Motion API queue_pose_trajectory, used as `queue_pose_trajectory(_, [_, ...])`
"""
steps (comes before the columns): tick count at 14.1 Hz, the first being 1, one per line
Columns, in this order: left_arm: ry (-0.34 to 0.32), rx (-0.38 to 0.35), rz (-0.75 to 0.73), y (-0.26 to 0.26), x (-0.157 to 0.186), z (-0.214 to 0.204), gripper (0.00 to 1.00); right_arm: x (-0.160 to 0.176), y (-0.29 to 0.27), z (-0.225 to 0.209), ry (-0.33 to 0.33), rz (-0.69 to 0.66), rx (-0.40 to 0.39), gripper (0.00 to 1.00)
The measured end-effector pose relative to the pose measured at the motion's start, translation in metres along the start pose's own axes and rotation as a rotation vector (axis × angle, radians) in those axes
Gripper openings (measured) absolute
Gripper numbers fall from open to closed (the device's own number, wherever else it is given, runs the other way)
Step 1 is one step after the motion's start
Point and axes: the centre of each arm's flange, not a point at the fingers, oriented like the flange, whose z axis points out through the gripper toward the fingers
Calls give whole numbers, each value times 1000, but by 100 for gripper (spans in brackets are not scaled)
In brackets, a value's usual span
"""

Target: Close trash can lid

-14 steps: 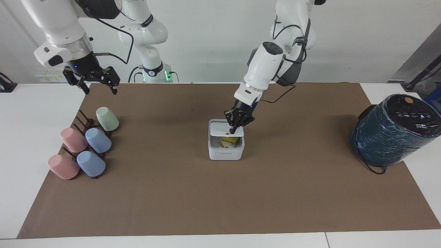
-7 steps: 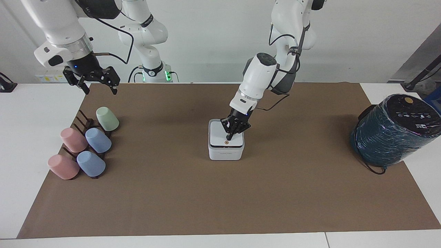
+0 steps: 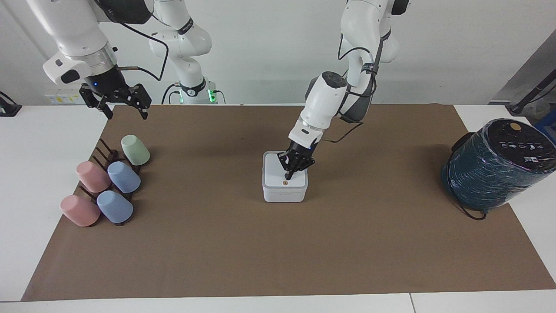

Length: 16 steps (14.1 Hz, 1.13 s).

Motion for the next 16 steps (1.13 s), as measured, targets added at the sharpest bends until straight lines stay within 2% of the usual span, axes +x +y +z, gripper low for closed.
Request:
queue_pose_trajectory(4, [-5, 2, 0, 1, 2, -1, 1, 0, 0, 0, 0, 0, 0, 100])
queue_pose_trajectory(6, [-47, 27, -5, 5, 12, -8, 1, 0, 0, 0, 0, 0, 0, 100])
queue_pose_trajectory(9, [-118, 75, -54, -4, 64, -60, 1, 0, 0, 0, 0, 0, 0, 100])
queue_pose_trajectory(12, [-140, 131, -101, -38, 117, -122, 1, 0, 0, 0, 0, 0, 0, 100])
queue_pose_trajectory(16, [-168, 235, -79, -110, 157, -158, 1, 0, 0, 0, 0, 0, 0, 100])
